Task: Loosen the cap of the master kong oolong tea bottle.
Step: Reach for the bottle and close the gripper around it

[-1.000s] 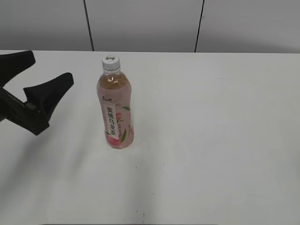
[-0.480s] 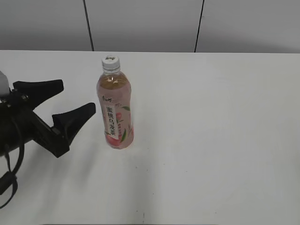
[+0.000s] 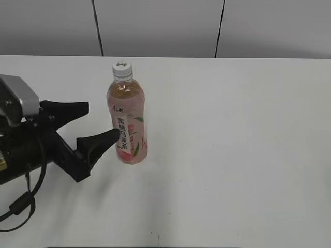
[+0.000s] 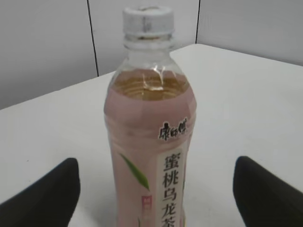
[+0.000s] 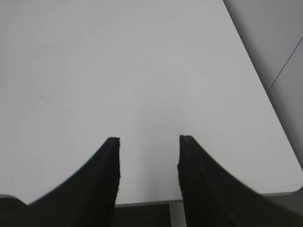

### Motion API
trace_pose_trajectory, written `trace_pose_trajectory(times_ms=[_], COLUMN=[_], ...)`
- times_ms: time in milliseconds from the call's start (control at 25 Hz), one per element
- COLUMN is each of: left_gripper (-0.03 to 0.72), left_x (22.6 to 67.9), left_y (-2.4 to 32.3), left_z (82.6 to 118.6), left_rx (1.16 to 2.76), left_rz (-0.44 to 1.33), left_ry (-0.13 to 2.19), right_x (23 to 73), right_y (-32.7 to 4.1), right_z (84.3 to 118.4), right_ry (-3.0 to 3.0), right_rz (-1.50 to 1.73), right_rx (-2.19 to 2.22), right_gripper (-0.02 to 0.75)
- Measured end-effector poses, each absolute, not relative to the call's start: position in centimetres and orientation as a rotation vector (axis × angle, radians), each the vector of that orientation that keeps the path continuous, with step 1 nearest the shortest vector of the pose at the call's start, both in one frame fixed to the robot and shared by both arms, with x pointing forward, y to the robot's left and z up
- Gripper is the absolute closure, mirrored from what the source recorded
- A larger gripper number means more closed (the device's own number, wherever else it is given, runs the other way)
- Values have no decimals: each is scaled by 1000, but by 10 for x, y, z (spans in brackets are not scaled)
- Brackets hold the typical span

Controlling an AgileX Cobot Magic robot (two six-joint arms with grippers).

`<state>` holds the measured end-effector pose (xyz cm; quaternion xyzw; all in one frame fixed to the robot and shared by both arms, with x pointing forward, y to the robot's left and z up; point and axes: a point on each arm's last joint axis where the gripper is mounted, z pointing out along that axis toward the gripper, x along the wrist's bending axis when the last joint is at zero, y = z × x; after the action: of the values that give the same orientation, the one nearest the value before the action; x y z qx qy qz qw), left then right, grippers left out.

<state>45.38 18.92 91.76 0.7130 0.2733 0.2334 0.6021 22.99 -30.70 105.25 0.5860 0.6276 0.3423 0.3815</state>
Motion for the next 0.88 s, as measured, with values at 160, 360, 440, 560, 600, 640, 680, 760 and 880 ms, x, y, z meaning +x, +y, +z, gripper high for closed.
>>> trace_pose_trajectory(times_ms=[160, 360, 440, 560, 600, 640, 680, 760, 880], left_gripper=[98, 97, 97, 97, 97, 97, 97, 97, 97], left_x=[460, 472, 475, 481, 483, 485, 487, 491, 494], left_y=[187, 184, 183, 181, 180, 180, 179, 178, 176], left_z=[907, 893, 890, 889, 890, 891, 893, 894, 896], left_rx=[1675, 1695, 1699, 1692, 1687, 1681, 1674, 1666, 1656], left_rz=[516, 492, 488, 491, 496, 501, 506, 511, 500], left_ry=[657, 681, 686, 681, 676, 671, 666, 661, 649], right_x=[230, 230, 230, 230, 230, 230, 230, 230, 230], right_y=[-307, -307, -307, -307, -307, -307, -307, -307, -307], right_z=[1052, 1052, 1052, 1052, 1052, 1052, 1052, 1052, 1052], right_ry=[1601, 1605, 1605, 1605, 1601, 1601, 1601, 1601, 1605], right_rz=[873, 870, 870, 870, 873, 873, 873, 873, 870], right_rx=[1495, 1490, 1490, 1490, 1495, 1495, 1495, 1495, 1490], right_gripper=[423, 423, 423, 423, 423, 423, 423, 423, 423])
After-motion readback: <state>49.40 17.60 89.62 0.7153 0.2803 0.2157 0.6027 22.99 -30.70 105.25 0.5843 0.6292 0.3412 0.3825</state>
